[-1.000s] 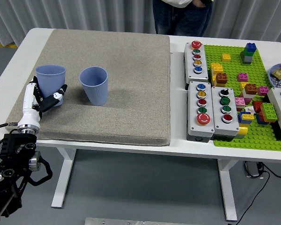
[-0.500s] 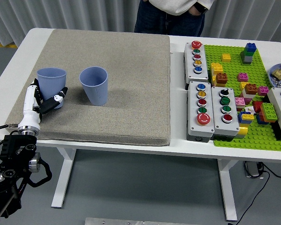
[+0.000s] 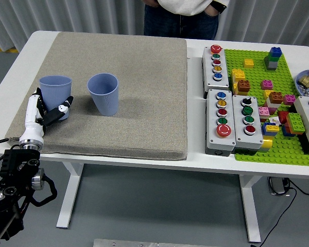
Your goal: Pick cup pour cup place
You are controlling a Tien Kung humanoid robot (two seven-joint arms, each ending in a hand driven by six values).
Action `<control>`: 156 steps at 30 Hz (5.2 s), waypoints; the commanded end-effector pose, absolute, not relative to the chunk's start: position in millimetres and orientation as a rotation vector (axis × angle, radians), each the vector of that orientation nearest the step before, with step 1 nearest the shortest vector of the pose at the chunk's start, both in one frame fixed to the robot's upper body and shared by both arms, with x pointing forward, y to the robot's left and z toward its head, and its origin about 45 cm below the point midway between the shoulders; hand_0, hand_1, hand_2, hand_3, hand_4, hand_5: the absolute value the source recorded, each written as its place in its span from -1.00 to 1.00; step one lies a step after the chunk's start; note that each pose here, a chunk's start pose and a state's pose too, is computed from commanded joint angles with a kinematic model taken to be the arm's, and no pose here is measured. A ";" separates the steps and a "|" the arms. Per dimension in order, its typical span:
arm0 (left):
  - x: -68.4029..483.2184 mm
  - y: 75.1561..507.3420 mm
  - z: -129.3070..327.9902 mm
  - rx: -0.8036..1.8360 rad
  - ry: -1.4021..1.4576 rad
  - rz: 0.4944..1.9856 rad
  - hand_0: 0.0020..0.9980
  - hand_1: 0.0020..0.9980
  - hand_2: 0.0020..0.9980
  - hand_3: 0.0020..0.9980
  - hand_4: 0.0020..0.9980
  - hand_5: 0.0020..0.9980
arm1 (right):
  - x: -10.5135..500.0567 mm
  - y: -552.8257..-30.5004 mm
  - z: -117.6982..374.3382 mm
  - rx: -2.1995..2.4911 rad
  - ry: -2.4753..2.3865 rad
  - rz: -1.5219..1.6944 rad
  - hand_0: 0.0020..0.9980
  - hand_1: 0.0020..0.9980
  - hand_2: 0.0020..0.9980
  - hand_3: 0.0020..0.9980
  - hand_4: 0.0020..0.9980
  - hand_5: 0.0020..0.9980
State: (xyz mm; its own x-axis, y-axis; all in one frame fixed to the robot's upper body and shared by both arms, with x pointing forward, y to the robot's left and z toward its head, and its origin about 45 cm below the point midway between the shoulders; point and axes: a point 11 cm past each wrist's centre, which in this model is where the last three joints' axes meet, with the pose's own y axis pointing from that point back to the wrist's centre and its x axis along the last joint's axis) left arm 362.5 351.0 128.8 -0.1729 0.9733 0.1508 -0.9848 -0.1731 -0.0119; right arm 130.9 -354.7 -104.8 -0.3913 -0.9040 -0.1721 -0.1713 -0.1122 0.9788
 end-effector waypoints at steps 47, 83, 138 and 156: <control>363.1 346.1 130.1 0.135 -0.130 1.661 0.34 0.47 0.82 0.73 0.77 -0.30 | 129.8 -354.3 -105.1 1.204 -1.555 -1.561 0.49 0.40 0.51 0.21 -0.77 -0.46; 360.7 356.3 142.8 0.213 -0.196 1.584 0.64 0.76 1.00 1.00 0.99 -0.07 | 125.6 -354.0 -106.3 1.197 -1.549 -1.564 0.50 0.40 0.50 0.21 -0.77 -0.46; 412.1 383.4 403.1 -0.356 -0.560 1.684 0.72 0.77 1.00 1.00 0.90 1.00 | 128.4 -358.8 -105.0 1.189 -1.565 -1.545 0.50 0.40 0.50 0.20 -0.77 -0.48; 412.4 400.4 385.6 -0.378 -0.504 1.733 0.72 0.79 1.00 1.00 0.88 1.00 | 129.4 -358.4 -104.8 1.191 -1.565 -1.545 0.50 0.40 0.50 0.20 -0.77 -0.50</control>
